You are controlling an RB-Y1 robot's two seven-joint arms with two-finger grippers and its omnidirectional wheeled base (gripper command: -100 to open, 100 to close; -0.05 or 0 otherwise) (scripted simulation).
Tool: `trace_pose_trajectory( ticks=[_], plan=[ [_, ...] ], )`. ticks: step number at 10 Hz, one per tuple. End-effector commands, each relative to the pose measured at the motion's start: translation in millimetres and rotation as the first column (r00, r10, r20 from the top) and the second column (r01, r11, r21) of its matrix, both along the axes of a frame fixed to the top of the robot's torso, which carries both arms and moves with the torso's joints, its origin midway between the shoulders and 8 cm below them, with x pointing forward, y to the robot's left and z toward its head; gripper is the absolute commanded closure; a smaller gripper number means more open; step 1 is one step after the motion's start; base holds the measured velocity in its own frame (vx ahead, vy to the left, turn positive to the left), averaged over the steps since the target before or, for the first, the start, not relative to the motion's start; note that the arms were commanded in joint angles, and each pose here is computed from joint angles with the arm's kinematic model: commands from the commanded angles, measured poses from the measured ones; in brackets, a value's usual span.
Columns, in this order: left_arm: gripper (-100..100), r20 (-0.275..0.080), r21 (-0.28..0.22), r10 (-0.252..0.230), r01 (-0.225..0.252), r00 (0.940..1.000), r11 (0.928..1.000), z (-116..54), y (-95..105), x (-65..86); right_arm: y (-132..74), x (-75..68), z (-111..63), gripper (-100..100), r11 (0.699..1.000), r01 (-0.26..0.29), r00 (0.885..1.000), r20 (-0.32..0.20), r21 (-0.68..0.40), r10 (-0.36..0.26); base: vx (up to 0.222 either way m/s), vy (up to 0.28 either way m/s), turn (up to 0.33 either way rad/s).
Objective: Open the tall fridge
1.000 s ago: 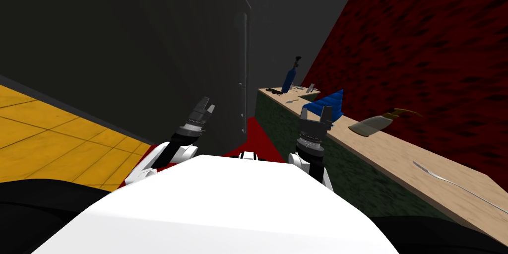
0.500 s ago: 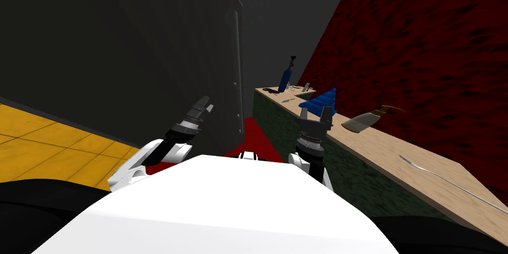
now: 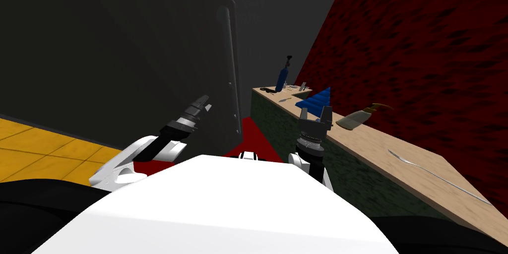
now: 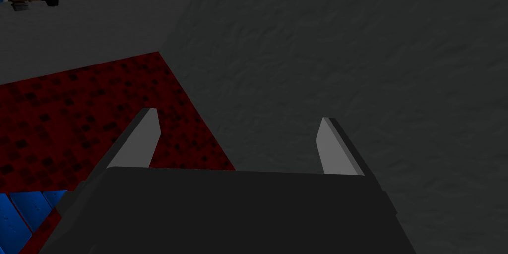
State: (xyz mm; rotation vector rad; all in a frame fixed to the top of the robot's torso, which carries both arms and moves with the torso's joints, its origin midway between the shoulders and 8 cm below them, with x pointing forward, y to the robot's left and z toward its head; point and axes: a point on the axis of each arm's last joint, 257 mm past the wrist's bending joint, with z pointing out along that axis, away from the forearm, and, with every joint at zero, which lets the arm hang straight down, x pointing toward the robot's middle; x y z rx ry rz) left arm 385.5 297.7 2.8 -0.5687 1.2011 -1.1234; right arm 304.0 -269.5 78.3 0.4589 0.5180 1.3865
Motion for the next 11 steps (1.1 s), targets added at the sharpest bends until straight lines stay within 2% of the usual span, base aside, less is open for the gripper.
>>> trace_pose_trajectory(
  ticks=[1, 3, 4, 5, 9, 11],
  plan=[
    [-100, -0.048, 0.037, 0.019, -0.017, 0.9987, 0.9992, 1.2, 9.9, 6.0, 0.0, 0.0, 0.0, 0, 1.000, 0.000, 1.000, 0.000, 0.000, 0.000, 0.015, -0.039, -0.123],
    [-100, -0.083, 0.065, 0.038, -0.033, 0.9958, 0.9973, -1.0, 16.9, 10.5, 0.0, 0.0, 0.0, 0, 1.000, 0.000, 1.000, 0.000, 0.000, 0.000, 0.012, -0.035, -0.050],
    [-100, -0.090, 0.065, 0.045, -0.039, 0.9950, 0.9971, -2.5, 18.5, 11.2, 0.0, 0.0, 0.0, 0, 1.000, 0.000, 1.000, 0.000, 0.000, 0.000, 0.011, -0.031, -0.040],
    [-100, -0.113, 0.089, 0.060, -0.050, 0.9918, 0.9948, -2.1, 24.2, 14.4, 0.0, 0.0, 0.0, 0, 1.000, 0.000, 1.000, 0.000, 0.000, 0.000, 0.006, -0.033, -0.067],
    [-100, -0.160, 0.138, 0.102, -0.080, 0.9818, 0.9872, -1.3, 37.8, 21.4, 0.0, 0.0, 0.0, 0, 1.000, 0.000, 1.000, 0.000, 0.000, 0.000, 0.014, -0.034, -0.064],
    [-100, -0.185, 0.177, 0.135, -0.102, 0.9735, 0.9790, 4.6, 48.0, 26.6, 0.0, 0.0, 0.0, 0, 1.000, 0.000, 1.000, 0.000, 0.000, 0.000, 0.020, -0.037, -0.113]
  ],
)
